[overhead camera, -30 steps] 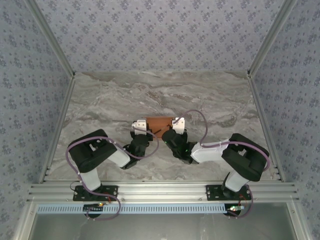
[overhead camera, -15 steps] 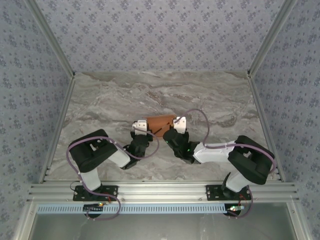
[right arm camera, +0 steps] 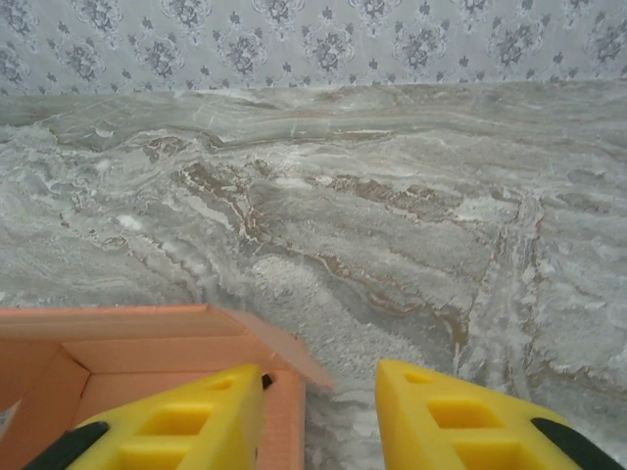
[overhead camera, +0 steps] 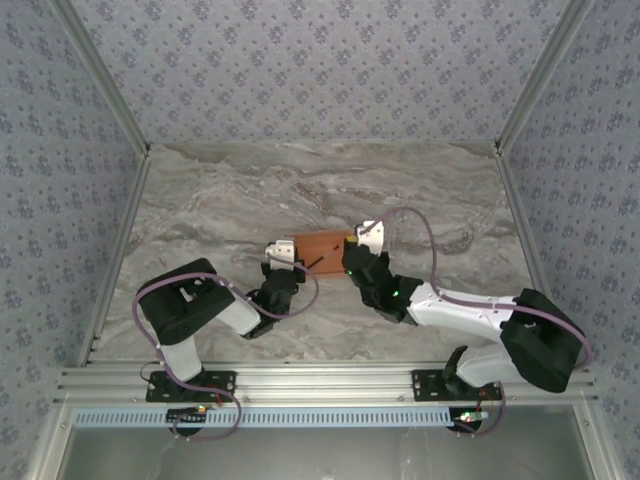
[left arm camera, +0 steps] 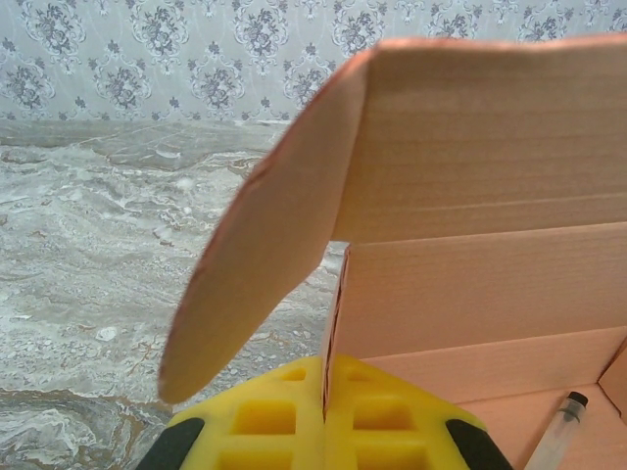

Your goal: Fold the paper box

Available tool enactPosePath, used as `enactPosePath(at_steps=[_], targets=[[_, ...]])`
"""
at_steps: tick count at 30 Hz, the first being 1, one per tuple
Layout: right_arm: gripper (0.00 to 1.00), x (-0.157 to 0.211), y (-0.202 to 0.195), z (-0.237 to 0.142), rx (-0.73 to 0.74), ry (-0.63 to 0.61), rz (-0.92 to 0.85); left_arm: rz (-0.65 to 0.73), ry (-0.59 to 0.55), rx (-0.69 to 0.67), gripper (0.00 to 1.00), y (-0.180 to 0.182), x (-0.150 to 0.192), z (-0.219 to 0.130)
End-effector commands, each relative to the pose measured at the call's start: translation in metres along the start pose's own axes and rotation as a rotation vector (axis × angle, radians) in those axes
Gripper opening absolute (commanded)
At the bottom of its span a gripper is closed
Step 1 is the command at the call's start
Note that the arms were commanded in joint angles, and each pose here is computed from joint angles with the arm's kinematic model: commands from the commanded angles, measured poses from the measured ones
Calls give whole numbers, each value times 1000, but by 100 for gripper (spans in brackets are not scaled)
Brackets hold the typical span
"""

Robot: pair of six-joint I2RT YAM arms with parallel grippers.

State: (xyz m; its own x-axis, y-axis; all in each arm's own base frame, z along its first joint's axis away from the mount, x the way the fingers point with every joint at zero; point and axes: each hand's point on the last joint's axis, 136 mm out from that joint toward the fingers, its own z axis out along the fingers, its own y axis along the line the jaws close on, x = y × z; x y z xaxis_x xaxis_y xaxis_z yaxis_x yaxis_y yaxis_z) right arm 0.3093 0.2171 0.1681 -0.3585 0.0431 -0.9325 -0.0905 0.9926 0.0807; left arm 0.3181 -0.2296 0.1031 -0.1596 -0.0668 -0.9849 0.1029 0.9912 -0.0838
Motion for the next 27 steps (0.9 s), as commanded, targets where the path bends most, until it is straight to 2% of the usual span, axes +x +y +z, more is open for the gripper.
enactPosePath(at_steps=[1,6,11,17,27], targets=[[44,2,3,3,-120,49,-75,63,48,4,0,1,18,-2],[57,12,1,16,-350,136,-166,59,49,9,0,0,17,-2],[60,17,-10,31,-426,191,-213,56,46,11,0,-1,15,-2],[59,18,-6,52,-459,211,-263,54,46,17,0,-4,13,-1],[48,18,12,62,-508,204,-306,56,44,17,0,-4,10,-1]])
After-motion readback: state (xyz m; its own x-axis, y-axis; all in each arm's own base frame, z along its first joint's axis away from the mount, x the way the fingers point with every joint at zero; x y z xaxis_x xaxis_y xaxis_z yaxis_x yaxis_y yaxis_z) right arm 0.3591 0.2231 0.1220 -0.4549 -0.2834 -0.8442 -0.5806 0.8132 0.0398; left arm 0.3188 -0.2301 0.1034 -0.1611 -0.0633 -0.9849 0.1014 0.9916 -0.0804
